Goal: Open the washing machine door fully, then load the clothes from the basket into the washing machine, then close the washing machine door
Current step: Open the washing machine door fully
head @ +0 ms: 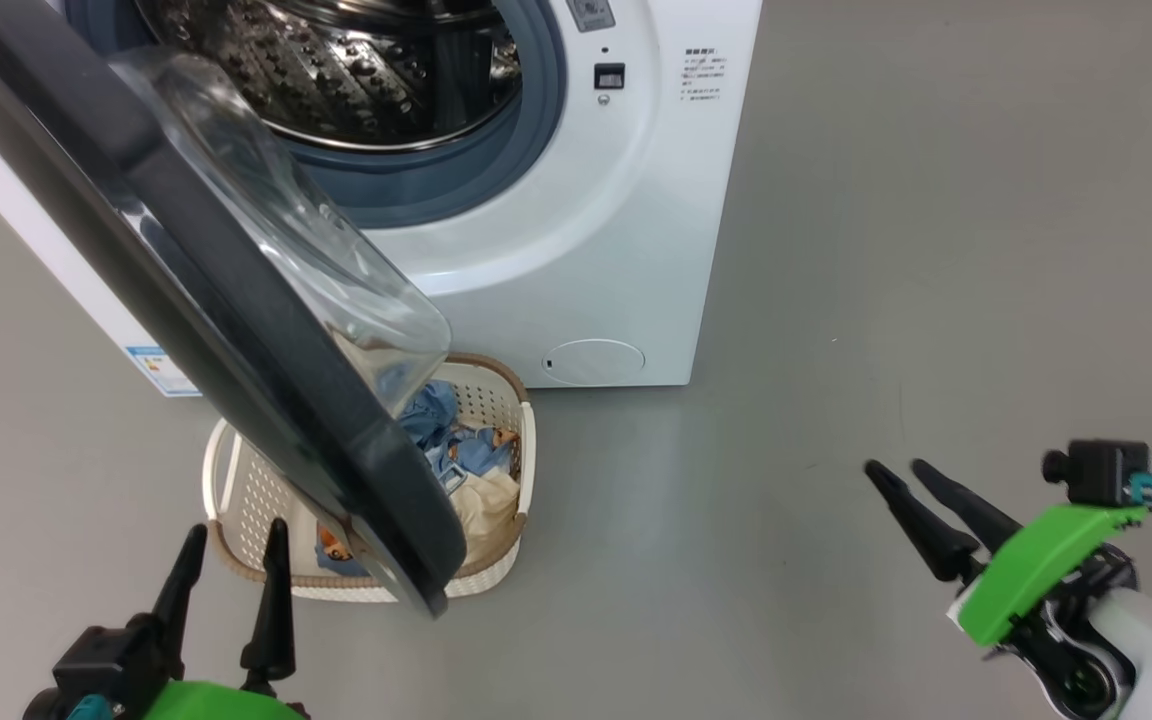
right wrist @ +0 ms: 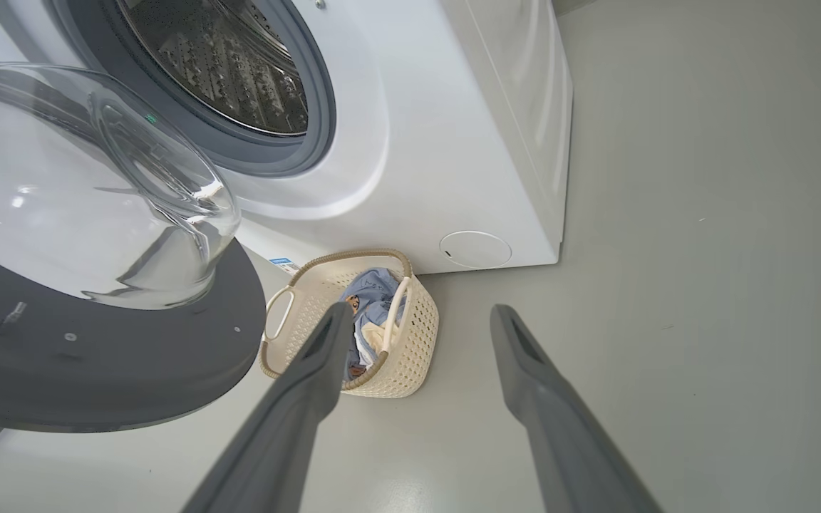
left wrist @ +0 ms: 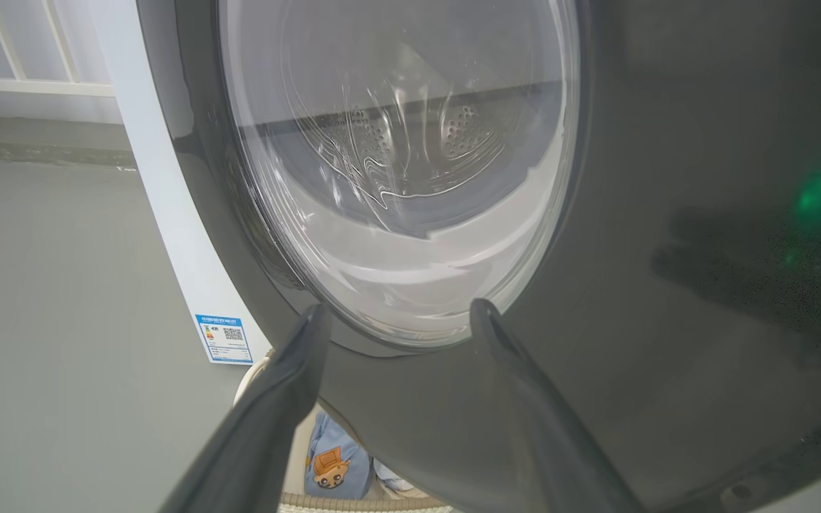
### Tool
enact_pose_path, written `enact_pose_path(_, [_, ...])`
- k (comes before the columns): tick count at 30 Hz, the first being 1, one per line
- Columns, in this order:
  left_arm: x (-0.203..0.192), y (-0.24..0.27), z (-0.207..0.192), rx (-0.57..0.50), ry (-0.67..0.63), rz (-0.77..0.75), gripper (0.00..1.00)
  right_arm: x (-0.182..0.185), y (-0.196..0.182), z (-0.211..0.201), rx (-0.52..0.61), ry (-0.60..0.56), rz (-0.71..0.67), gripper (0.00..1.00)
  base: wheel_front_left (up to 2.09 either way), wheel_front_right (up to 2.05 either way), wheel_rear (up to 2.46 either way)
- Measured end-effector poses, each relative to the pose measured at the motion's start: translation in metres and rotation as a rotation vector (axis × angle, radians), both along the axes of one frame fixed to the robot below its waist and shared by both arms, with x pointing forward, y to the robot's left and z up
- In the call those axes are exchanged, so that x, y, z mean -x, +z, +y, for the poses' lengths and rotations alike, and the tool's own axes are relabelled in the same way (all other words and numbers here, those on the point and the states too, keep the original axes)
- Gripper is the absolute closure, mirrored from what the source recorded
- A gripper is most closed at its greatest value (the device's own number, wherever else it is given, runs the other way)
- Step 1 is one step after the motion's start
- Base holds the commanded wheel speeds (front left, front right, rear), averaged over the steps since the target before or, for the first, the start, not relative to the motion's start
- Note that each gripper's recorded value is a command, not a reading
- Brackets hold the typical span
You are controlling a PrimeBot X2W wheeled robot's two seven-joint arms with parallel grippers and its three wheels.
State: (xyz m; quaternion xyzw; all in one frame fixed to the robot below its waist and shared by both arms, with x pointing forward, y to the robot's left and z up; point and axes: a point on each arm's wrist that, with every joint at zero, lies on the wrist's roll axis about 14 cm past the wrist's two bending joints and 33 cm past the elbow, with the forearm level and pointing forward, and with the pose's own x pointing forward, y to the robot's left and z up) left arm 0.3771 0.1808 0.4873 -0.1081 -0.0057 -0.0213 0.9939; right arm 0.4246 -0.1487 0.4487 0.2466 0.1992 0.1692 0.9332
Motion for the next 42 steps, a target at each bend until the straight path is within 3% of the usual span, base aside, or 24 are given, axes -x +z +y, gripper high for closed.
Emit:
enact_pose_path(6, [0.002,0.001,0.001,0.001,0.003,-0.002,0.0,0.003,-0.007,-0.024,0.1,-0.044,-0.045,0.0,0.0,0.0,0.0])
enact_pose_path(14, [0.006,-0.001,0.003,0.001,0.009,0.005,0.0,-0.009,0.017,-0.056,0.172,-0.153,-0.177,0.0,0.0,0.0,0.0])
enact_pose_path(26, [0.009,0.0,0.007,0.003,0.025,0.001,0.0,-0.007,0.045,-0.067,0.256,-0.245,-0.348,0.0,0.0,0.0,0.0])
enact_pose_path(42, [0.011,-0.004,0.011,0.005,0.042,0.013,0.0,0.01,0.011,-0.053,0.304,-0.223,-0.279,0.0,0.0,0.0,0.0])
